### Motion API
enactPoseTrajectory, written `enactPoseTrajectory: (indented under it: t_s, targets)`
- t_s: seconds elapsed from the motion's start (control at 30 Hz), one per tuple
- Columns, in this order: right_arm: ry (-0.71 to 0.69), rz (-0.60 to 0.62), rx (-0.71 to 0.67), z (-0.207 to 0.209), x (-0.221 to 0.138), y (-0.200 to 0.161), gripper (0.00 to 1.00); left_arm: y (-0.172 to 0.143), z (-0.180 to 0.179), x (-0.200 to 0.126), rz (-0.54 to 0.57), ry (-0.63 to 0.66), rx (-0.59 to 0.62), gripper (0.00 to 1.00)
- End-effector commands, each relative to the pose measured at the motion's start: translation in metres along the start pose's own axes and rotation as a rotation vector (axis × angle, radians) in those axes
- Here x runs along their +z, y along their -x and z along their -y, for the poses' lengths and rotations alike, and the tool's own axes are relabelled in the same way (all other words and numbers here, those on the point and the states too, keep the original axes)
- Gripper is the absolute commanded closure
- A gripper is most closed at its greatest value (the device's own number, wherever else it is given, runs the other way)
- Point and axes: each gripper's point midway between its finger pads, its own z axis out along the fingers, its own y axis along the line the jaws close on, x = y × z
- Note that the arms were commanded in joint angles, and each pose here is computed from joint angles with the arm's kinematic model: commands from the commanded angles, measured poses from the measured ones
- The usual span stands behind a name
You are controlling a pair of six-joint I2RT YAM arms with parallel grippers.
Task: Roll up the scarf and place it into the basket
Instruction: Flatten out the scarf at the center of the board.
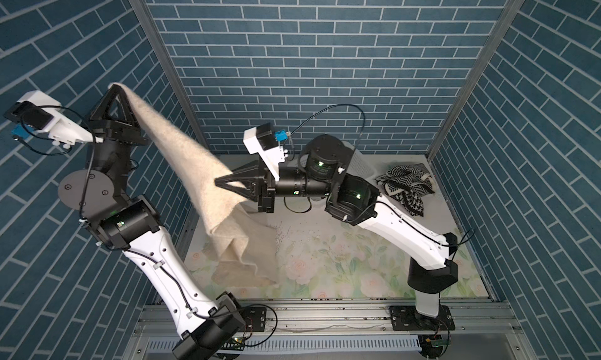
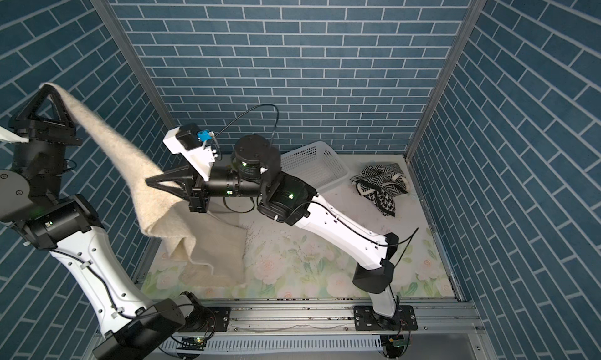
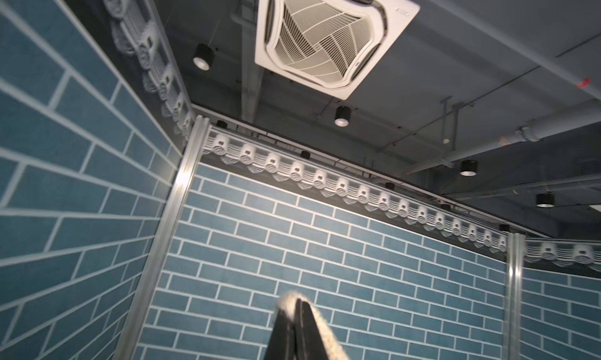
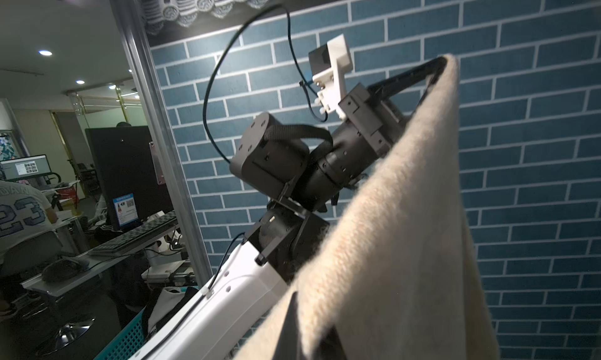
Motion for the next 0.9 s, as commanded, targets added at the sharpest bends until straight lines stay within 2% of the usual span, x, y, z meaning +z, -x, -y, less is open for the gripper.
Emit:
enactPoseTrajectory:
  t_s: [0.0,0.1,0.17,0.23,0.3,0.43,0.53,0.6,0.73,0.87]
  targets:
    - [-0.014,0.115,-0.075,-0.026,-0.031,0.057,1.00,0.012,0.017,0.005,0.028,-0.128,-0.038,1.00]
    - [-0.191,0.137,-0.113,-0.012,-0.066,0.064,1.00,0.004,0.025,0.021,0.017,-0.233,-0.120,1.00]
    - [-0.309,0.170,-0.102,0.002,-0.102,0.063,1.00,-0.017,0.046,0.040,-0.033,-0.325,-0.160,1.00]
    - [-0.457,0.211,-0.083,0.019,-0.150,0.063,1.00,-0.052,0.079,0.065,-0.108,-0.406,-0.183,1.00]
    - [-0.664,0.255,-0.056,0.035,-0.206,0.062,1.00,-0.094,0.118,0.084,-0.181,-0.468,-0.201,1.00]
    - [-1.067,0.272,0.024,0.039,-0.319,0.041,1.00,-0.179,0.196,0.092,-0.308,-0.601,-0.327,1.00]
    - [-1.271,0.269,0.147,0.033,-0.385,0.001,1.00,-0.251,0.247,0.072,-0.401,-0.670,-0.403,1.00]
    - [-1.366,0.263,0.243,0.031,-0.418,-0.040,1.00,-0.303,0.278,0.055,-0.485,-0.706,-0.432,1.00]
    - [-1.554,0.263,0.438,0.028,-0.476,-0.131,1.00,-0.400,0.338,0.024,-0.629,-0.787,-0.508,1.00]
    - [-1.738,0.299,0.551,0.021,-0.521,-0.189,1.00,-0.480,0.400,0.005,-0.738,-0.879,-0.586,1.00]
